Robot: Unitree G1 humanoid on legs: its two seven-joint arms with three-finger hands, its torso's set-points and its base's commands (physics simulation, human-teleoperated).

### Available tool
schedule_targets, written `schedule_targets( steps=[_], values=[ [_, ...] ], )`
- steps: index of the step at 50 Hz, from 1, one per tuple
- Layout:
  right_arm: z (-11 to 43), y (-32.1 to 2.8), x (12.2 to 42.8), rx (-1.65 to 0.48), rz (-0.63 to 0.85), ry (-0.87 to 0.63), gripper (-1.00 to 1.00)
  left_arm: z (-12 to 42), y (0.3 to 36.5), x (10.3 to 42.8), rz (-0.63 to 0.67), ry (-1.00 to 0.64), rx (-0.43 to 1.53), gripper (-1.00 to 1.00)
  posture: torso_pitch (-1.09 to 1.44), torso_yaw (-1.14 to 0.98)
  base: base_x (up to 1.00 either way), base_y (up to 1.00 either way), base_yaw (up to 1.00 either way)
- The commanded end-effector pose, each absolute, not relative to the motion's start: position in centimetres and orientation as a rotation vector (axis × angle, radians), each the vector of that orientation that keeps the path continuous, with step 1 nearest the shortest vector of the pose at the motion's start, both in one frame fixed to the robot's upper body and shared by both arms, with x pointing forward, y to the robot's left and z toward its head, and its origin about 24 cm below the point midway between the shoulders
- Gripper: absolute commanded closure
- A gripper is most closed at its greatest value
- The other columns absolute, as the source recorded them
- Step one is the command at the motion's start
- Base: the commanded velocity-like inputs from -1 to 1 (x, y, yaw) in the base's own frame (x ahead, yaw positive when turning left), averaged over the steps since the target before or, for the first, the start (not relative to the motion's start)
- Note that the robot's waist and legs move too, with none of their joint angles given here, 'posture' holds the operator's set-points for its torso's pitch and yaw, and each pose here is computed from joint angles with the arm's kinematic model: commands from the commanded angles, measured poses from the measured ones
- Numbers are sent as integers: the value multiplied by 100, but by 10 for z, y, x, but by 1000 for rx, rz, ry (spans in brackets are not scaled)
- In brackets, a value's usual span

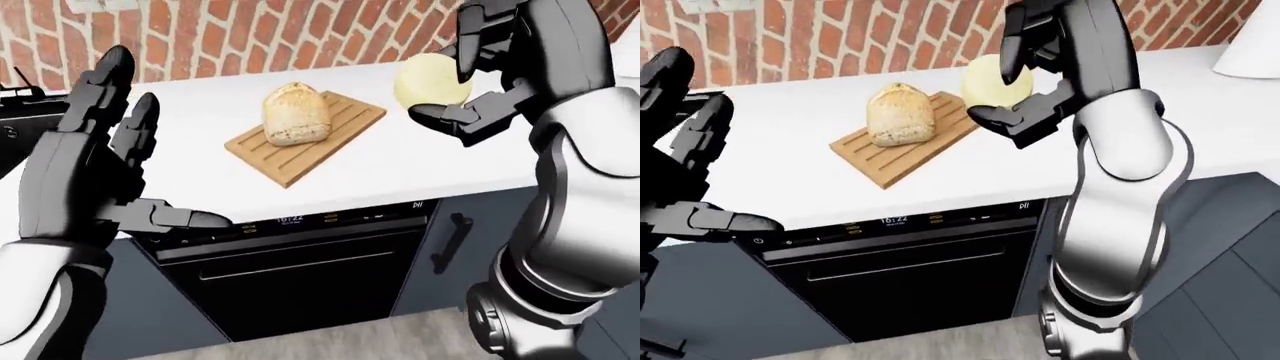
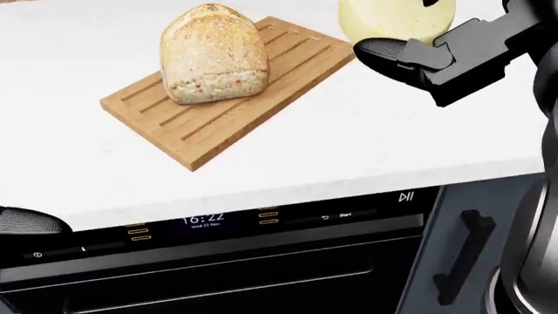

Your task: Pick up the wedge of cheese and place it on the slice of bread to prepare a simple cheese on bread dish.

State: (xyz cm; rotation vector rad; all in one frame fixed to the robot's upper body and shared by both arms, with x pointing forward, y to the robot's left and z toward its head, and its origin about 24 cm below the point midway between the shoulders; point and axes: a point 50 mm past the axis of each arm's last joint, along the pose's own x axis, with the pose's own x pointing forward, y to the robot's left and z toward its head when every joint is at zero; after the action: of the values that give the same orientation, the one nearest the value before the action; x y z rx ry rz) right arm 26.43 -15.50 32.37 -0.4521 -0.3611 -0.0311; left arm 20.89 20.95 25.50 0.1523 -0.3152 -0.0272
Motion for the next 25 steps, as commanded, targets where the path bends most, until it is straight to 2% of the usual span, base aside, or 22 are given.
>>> schedule_targets(
  steps=[1,25],
  values=[
    [334,-150,261,-461,-26,-414,100,263,213,207,-3,-360,168,-100,0,0,16,0,0],
    [334,-145,261,-455,-5,-425,99,264,214,205,1,-363,168,-100,0,0,17,0,0]
  ],
)
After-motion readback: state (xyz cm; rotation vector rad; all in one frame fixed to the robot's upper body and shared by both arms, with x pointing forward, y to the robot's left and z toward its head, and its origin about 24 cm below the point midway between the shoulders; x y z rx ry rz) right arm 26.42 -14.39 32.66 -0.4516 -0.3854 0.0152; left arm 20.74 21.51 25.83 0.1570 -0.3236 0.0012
